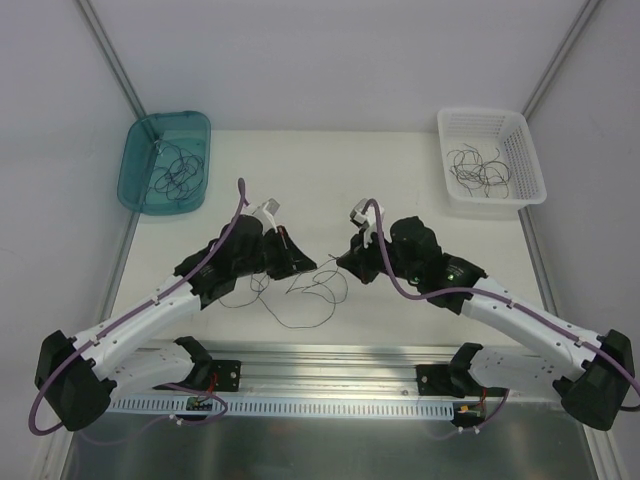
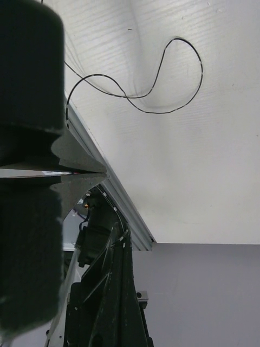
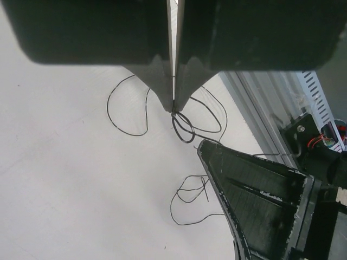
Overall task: Untangle the cables
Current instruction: Untie the cable.
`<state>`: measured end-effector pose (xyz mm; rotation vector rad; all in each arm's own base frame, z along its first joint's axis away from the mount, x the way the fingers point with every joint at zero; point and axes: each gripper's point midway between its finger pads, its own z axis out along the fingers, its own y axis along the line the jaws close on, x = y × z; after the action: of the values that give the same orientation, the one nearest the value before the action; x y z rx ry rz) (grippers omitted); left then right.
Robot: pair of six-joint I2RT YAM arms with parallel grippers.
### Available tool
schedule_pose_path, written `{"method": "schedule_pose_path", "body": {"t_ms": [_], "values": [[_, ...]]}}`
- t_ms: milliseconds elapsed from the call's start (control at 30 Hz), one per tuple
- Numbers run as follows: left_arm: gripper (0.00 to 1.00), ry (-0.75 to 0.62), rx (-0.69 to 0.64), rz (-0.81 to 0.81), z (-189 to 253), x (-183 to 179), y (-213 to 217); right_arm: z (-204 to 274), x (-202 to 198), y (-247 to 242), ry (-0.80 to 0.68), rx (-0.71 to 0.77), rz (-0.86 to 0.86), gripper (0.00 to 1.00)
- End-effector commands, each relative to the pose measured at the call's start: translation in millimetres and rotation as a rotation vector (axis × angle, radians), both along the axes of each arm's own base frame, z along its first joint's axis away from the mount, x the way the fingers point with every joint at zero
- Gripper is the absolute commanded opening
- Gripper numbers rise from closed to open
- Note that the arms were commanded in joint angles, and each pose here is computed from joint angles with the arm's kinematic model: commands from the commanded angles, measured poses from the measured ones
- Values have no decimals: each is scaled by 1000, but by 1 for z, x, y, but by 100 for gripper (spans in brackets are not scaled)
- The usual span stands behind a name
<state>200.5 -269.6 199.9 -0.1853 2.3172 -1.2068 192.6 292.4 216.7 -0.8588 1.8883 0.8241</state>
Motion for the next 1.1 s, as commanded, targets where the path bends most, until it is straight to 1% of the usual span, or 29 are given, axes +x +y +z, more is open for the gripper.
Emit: {"method": "schedule_pose_path", "body": {"t_ms": [0, 33, 67, 100, 133, 167, 200, 267, 300, 333, 367, 400, 467, 533, 567, 600, 800, 900, 1067], "values": [[0, -60, 28, 4, 1, 2, 8, 22, 1, 8, -5, 83, 8, 1], [0, -90, 26, -3, 7, 2, 9, 17, -3, 8, 6, 62, 29, 1], [5, -124, 28, -18, 12, 2, 10, 15, -9, 10, 20, 52, 72, 1], [21, -203, 57, -67, 17, 2, 10, 16, -10, 13, 18, 33, 103, 1], [31, -262, 62, -101, 26, 0, 10, 8, -16, 11, 46, -8, 132, 1], [41, -311, 74, -136, 31, -1, 10, 7, -22, 14, 60, -16, 172, 1], [58, -411, 120, -194, 34, -1, 11, 2, -23, 15, 79, -38, 190, 1], [67, -523, 133, -287, 45, -9, 11, 2, -29, 14, 88, -60, 234, 1], [70, -612, 175, -339, 46, -9, 12, 1, -30, 14, 93, -71, 242, 1], [76, -667, 184, -372, 49, -12, 11, 1, -30, 14, 98, -86, 248, 1], [78, -704, 194, -406, 49, -15, 11, 1, -31, 14, 103, -90, 256, 1], [79, -765, 222, -447, 49, -16, 10, 2, -31, 15, 104, -90, 260, 1], [79, -814, 227, -515, 46, -21, 5, 5, -33, 18, 115, -85, 280, 1], [77, -867, 249, -574, 41, -23, 0, 4, -36, 19, 134, -90, 294, 1], [75, -884, 233, -599, 43, -27, -4, 8, -35, 20, 131, -87, 297, 1], [74, -931, 247, -639, 40, -29, -6, 8, -36, 21, 132, -88, 302, 1], [65, -1061, 244, -712, 43, -33, -14, 6, -37, 21, 150, -97, 316, 1], [62, -1092, 243, -741, 41, -35, -16, 6, -38, 21, 157, -95, 320, 1], [56, -1087, 236, -798, 31, -38, -21, 10, -39, 22, 160, -78, 328, 1]]}}
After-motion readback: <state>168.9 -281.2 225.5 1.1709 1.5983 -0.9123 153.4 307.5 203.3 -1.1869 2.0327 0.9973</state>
